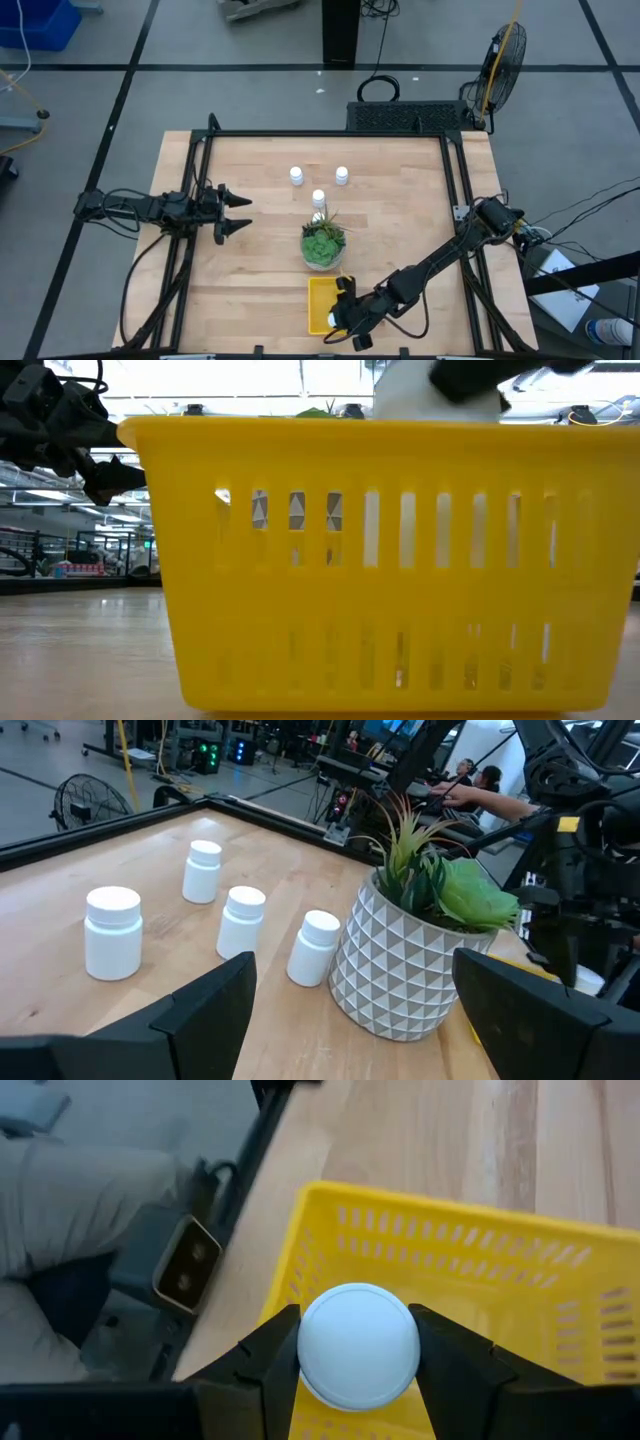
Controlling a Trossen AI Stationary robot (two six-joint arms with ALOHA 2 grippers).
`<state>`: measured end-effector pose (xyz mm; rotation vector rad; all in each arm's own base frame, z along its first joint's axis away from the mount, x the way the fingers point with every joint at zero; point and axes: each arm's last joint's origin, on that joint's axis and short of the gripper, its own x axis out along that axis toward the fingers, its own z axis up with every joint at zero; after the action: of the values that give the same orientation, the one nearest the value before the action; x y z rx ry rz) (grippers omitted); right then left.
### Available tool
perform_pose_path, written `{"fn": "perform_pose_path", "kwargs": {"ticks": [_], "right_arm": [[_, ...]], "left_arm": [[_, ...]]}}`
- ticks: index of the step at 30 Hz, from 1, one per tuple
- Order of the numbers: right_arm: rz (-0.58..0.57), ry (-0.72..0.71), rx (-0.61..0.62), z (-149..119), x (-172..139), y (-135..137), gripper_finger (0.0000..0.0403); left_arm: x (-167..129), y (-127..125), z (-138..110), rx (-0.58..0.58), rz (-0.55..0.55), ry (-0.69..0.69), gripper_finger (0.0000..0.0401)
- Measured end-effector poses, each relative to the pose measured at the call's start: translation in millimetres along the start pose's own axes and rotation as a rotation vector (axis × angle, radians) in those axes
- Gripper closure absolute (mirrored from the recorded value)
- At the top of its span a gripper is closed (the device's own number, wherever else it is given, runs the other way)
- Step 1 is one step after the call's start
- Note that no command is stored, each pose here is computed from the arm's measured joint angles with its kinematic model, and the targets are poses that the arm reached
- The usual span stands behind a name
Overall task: Pick and place pill bottles into a basket
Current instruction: Put the white pill bottle into the yellow bin
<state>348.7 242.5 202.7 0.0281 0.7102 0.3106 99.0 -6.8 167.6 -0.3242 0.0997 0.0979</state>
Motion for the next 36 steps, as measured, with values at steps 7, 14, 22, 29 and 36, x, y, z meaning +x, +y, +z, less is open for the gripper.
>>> {"fn": "perform_pose_path", "kwargs": {"ticks": [7,14,22,29,36], "right_arm": [[0.009,-0.016,0.007,0.1,1.0,3.1,0.0244],[0.019,0.016,0.003,-10.7,15.1,4.8,0.0243],[0.031,0.023,-0.007,-12.5,16.7,6.8,0.024],[0.031,0.035,-0.045,-14.2,16.9,7.3,0.0213],[0.037,0.02,-0.068,-10.3,12.2,7.7,0.019]], "left_arm": [[0.0,0.0,0.0,0.0,-0.001,0.0,0.0061],[0.0,-0.1,0.0,0.0,-0.002,0.0,0.0061],[0.0,-0.1,0.0,0.0,-0.004,0.001,0.0061],[0.0,-0.7,-0.3,-0.001,-0.023,0.009,0.0061],[0.0,-0.7,-0.3,0.002,-0.024,0.009,0.0061]]}}
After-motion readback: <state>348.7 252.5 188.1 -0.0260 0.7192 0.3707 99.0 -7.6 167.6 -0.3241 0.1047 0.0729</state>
